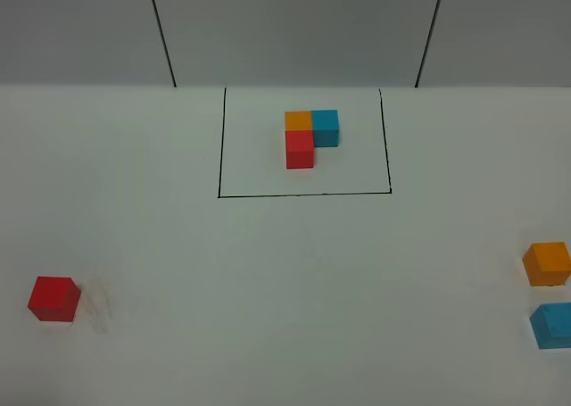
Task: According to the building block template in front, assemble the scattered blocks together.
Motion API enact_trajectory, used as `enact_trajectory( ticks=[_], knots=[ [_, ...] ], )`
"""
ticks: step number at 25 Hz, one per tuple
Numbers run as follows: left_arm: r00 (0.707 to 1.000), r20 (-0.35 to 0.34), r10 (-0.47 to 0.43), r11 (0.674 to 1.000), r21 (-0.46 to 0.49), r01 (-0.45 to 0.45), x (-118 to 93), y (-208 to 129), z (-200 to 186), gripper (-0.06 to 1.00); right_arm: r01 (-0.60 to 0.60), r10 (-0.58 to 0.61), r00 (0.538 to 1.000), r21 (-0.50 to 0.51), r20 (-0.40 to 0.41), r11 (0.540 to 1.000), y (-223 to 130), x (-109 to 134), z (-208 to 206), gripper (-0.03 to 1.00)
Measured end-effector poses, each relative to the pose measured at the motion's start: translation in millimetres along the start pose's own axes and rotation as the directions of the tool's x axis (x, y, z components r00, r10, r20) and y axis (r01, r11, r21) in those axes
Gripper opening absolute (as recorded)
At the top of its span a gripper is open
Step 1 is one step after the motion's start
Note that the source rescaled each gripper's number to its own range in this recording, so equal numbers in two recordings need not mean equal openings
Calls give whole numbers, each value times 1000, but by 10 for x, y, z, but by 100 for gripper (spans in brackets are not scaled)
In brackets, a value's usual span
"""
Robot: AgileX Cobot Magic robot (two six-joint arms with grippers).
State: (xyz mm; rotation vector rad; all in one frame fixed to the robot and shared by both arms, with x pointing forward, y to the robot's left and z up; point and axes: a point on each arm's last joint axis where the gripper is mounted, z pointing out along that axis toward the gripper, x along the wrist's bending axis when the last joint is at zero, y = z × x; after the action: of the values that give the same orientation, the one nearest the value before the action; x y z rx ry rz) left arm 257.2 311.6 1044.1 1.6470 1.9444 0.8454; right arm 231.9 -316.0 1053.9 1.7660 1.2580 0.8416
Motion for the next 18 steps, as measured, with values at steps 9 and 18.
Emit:
enact_trajectory(
  ticks=[9, 18],
  knots=[
    [999, -39, 12, 1000, -3, -12, 35, 3, -1, 82, 0, 0, 1000, 0, 0, 1000, 0, 0, 0, 0],
    [1000, -9, -26, 991, -135, 25, 30, 180, -232, 82, 0, 0, 1000, 0, 0, 1000, 0, 0, 0, 0]
  ],
)
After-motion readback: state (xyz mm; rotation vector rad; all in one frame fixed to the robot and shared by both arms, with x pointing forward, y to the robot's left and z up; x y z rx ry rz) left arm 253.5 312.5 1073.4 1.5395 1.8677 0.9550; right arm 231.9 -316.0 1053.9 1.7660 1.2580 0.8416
